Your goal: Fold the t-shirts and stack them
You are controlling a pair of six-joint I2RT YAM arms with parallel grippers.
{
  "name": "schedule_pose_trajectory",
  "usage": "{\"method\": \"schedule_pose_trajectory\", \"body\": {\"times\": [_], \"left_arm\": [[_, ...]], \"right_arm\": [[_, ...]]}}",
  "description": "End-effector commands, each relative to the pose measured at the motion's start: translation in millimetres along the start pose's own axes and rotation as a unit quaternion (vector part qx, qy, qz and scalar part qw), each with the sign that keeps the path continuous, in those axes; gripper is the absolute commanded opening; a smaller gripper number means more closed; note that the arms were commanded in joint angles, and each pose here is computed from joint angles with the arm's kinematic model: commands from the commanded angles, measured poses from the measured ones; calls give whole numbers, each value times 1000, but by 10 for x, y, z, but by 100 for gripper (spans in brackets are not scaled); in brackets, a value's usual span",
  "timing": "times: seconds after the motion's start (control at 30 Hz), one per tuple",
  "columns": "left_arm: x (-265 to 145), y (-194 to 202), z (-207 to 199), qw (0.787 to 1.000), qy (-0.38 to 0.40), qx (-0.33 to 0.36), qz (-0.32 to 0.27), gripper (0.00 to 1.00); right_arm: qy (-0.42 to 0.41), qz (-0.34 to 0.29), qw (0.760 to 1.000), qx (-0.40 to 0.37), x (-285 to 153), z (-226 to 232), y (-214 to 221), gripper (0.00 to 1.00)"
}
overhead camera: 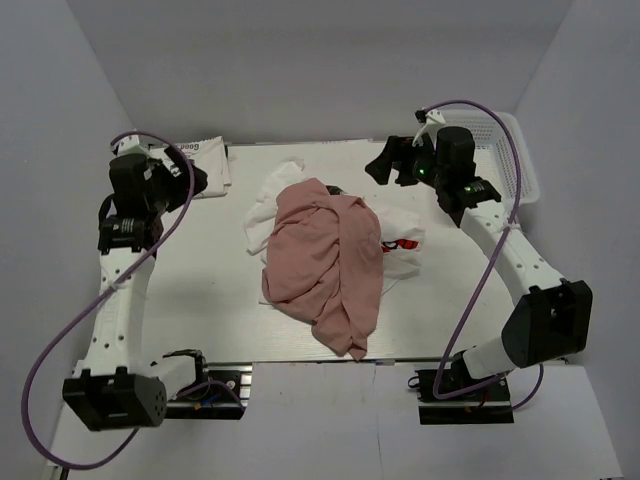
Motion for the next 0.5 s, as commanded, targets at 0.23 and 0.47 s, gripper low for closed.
{"method": "schedule_pose_trajectory", "body": {"times": [0.23,0.47], "left_arm": [[-505,-11,25,999,19,18,-47,100],[-435,200,70,999,7,35,20,100]], "right_arm": [[7,49,998,-27,-214,176,107,90],[57,210,970,-107,164,719,910,90]]}}
Point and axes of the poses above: each gripper's point midway between its finger pads, its own x axis out along the fingers, its own z axis along the line the jaws close on, y = z × x, the point moved 5 cm from there along -x, back along the fingers, and after that the axes turned 12 degrees about -x, right-handed, at the moved point
